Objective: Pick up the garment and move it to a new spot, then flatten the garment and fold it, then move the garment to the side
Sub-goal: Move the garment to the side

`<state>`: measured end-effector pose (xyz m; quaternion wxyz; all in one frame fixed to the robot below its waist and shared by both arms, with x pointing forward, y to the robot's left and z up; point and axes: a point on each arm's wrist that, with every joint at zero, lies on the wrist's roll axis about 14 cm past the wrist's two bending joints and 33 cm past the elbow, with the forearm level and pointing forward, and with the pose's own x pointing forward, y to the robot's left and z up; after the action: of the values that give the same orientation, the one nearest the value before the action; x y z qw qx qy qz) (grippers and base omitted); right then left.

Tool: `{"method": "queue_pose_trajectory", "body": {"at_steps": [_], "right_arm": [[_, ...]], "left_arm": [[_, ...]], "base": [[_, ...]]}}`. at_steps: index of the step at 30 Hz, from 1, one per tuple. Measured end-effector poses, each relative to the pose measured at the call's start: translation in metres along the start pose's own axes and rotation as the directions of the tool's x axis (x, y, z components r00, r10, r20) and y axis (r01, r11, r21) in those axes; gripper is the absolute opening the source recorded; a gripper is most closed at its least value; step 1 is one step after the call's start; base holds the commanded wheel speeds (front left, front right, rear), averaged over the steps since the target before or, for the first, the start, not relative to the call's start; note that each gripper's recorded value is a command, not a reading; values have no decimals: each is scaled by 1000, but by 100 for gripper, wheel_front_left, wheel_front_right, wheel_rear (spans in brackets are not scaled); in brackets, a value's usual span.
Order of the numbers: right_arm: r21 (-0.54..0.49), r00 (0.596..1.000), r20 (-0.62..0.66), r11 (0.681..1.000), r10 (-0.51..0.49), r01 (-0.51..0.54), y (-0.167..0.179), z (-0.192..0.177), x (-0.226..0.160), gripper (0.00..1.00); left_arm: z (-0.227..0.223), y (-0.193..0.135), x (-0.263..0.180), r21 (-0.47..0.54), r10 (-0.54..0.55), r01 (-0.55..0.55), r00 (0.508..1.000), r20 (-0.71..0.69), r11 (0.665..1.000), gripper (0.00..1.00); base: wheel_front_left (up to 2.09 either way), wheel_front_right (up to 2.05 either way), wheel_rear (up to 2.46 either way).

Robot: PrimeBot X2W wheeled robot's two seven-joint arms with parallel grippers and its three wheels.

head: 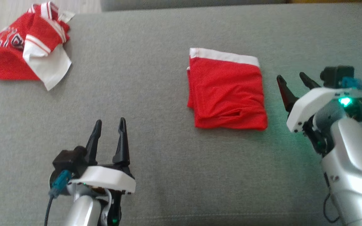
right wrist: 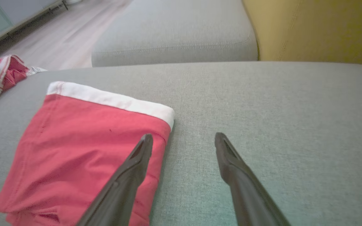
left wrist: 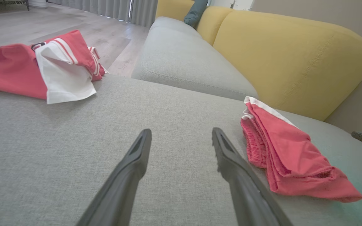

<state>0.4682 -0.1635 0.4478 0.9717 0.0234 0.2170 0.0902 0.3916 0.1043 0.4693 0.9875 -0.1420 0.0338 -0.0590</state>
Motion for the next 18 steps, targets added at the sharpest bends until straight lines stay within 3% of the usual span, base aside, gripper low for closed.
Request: {"method": "queue_pose_trajectory", "body": {"at_steps": [8, 14, 16, 18], "right_arm": [[27, 962, -258, 996, 91, -87, 19, -44, 37, 100], [49, 924, -357, 991, 134, -125, 30, -62, 51, 100], [43, 922, -359, 990, 144, -137, 32, -59, 56, 47], [42, 920, -363, 989, 150, -145, 34, -59, 58, 21]], "left_arm": [[-7, 22, 8, 1, 60, -60, 998, -20, 998, 100], [-11, 34, 8, 1, 96, -96, 995, -31, 995, 100], [-11, 36, 9, 1, 100, -100, 995, -30, 995, 100], [-11, 37, 9, 1, 102, -102, 994, -32, 995, 100]], "base": [[0, 0, 0], [0, 0, 0], [0, 0, 0], [0, 0, 0]]}}
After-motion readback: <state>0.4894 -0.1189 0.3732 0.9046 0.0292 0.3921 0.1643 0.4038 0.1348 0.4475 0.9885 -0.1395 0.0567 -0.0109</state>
